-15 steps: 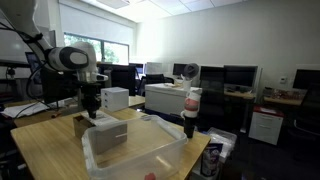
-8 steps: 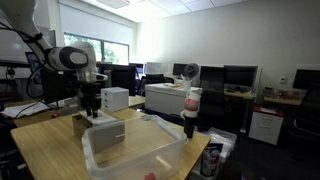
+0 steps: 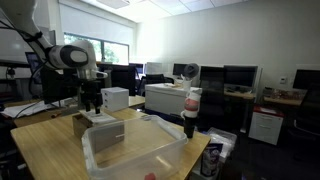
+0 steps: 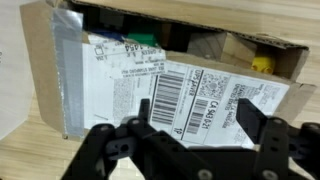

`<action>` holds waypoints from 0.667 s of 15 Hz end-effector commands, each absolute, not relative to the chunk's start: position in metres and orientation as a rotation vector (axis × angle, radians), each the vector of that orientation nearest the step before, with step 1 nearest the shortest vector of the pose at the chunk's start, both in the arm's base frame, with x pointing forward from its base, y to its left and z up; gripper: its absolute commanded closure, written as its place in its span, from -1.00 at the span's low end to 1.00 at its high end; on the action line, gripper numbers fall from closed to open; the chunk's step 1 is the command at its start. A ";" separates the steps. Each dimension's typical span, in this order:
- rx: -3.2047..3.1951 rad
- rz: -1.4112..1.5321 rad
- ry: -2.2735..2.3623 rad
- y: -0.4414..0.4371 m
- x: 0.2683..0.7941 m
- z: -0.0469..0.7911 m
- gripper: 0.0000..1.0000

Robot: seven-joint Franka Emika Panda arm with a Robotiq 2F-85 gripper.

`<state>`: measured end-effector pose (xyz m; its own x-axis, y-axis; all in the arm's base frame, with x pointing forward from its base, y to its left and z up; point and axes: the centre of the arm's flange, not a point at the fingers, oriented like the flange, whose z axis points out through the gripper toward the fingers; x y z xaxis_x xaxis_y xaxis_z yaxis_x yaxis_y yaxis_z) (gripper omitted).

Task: Close the lid of the cardboard box

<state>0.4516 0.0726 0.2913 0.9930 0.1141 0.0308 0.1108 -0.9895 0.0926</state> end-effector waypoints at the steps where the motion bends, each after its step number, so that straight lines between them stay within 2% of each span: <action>1: 3.057 0.070 0.185 0.080 0.456 0.295 -0.61; 2: 3.059 0.068 0.183 0.080 0.457 0.295 -0.27; 8: 3.059 0.130 0.194 0.085 0.460 0.309 0.47; 9: 3.055 0.149 0.189 0.086 0.461 0.313 -0.42; 10: 3.044 0.166 0.181 0.086 0.463 0.317 -0.34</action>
<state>0.4622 0.0823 0.3050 0.9893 0.1305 0.0655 0.1243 -0.9880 0.0912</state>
